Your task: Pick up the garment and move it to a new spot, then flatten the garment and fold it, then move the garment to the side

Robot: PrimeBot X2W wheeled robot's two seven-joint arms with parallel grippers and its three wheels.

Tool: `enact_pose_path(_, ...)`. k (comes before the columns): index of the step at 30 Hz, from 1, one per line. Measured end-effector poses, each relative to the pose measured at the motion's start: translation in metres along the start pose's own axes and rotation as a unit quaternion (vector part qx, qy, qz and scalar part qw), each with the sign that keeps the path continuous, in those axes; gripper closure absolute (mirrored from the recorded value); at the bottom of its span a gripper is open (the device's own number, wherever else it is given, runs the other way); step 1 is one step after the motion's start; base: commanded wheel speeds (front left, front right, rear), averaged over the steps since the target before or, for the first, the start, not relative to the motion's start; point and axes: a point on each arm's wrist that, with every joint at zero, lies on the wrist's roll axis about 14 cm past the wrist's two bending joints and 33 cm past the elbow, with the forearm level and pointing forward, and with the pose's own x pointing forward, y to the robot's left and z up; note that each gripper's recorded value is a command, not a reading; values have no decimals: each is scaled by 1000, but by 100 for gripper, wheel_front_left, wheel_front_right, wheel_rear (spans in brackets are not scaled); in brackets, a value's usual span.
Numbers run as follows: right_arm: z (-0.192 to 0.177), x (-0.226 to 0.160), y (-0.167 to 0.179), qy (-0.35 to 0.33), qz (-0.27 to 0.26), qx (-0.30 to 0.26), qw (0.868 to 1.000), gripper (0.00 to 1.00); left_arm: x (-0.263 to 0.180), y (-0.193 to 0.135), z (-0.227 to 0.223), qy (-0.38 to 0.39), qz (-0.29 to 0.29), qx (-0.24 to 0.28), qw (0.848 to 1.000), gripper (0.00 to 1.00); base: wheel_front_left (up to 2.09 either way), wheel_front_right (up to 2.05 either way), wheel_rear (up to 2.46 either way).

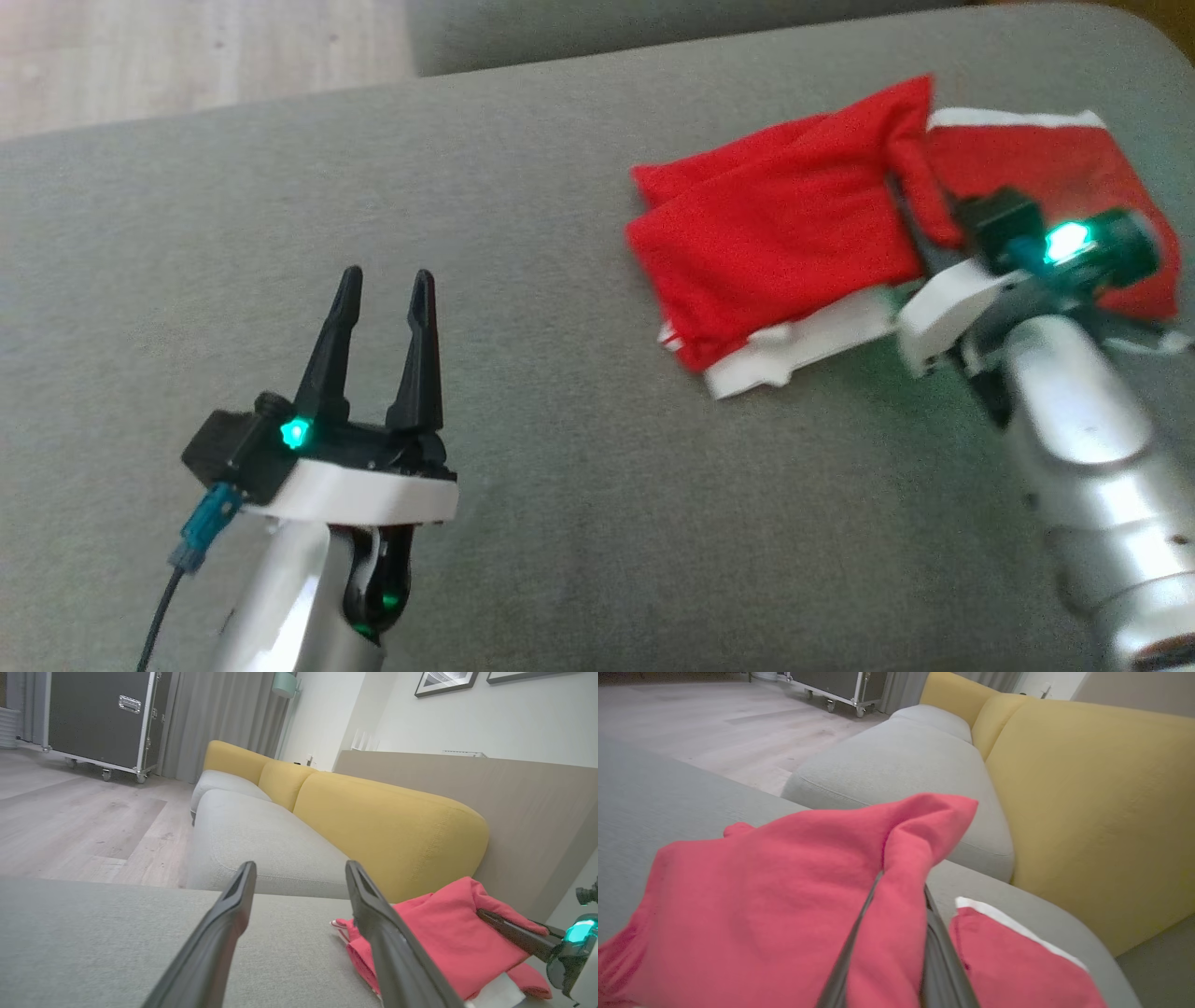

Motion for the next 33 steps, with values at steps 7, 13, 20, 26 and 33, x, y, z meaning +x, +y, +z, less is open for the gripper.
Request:
enact_pose_path(7, -20, -14, -74, 46, -52, -81, 994, 100, 29, -8, -12, 5, -29, -10, 1000, 0, 0, 0, 0)
enact_pose_path(13, -39, -22, -132, 92, -103, -103, 985, 100, 54, -7, -26, 11, -43, -19, 999, 0, 0, 0, 0)
enact_pose_path(20, -65, -24, -171, 155, -138, -125, 970, 100, 62, 5, -42, 26, -38, -23, 999, 0, 0, 0, 0)
enact_pose_path(26, -84, -28, -189, 194, -166, -113, 960, 100, 57, 19, -49, 36, -23, -19, 999, 0, 0, 0, 0)
enact_pose_path(33, -104, -40, -189, 222, -197, -55, 953, 0, 55, 24, -47, 36, -16, -20, 999, 0, 0, 0, 0)
